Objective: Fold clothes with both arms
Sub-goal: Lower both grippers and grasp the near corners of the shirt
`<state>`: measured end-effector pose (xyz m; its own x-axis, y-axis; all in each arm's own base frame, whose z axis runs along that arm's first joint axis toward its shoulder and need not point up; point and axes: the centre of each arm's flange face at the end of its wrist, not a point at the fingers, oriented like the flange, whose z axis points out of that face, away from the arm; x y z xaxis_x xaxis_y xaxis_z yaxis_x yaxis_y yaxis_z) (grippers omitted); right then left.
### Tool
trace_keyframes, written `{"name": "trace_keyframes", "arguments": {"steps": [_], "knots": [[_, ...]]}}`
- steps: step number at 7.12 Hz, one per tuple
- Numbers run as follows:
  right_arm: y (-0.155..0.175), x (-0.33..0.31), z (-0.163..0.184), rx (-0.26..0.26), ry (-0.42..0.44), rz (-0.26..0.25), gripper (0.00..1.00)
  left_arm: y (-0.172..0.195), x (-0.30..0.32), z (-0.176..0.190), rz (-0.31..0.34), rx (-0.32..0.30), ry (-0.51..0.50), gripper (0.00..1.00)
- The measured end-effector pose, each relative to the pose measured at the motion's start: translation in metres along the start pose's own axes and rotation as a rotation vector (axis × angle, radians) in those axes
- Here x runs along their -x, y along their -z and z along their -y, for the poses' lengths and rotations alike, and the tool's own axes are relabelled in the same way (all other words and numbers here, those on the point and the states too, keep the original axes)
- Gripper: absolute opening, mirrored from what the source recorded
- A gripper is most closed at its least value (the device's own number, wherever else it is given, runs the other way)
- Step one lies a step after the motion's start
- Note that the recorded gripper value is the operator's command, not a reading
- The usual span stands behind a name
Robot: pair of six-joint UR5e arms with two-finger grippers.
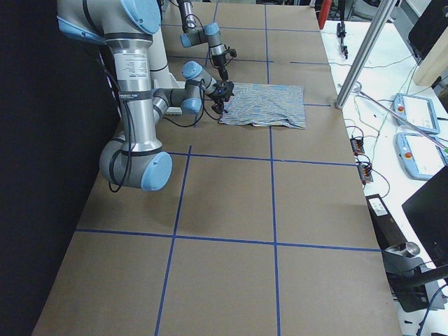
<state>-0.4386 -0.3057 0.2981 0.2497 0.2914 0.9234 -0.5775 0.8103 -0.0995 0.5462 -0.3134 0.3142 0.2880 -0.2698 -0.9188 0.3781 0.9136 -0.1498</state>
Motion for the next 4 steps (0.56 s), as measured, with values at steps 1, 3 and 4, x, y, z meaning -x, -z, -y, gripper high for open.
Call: {"name": "trace_keyframes", "arguments": {"steps": [1, 3, 4], "knots": [[0.0000, 0.0000, 0.0000, 0.000, 0.000, 0.000, 0.99, 0.0001, -0.0003, 0.0006, -0.001, -0.001, 0.001, 0.23], [-0.0004, -0.0003, 0.0000, -0.001, 0.000, -0.001, 0.99, 0.0003, -0.0007, 0.0017, -0.001, -0.003, 0.002, 0.00], [-0.0011, -0.0008, 0.0001, -0.002, 0.000, -0.002, 0.92, 0.0004, -0.0006, 0.0021, -0.001, -0.005, 0.001, 0.00]]}}
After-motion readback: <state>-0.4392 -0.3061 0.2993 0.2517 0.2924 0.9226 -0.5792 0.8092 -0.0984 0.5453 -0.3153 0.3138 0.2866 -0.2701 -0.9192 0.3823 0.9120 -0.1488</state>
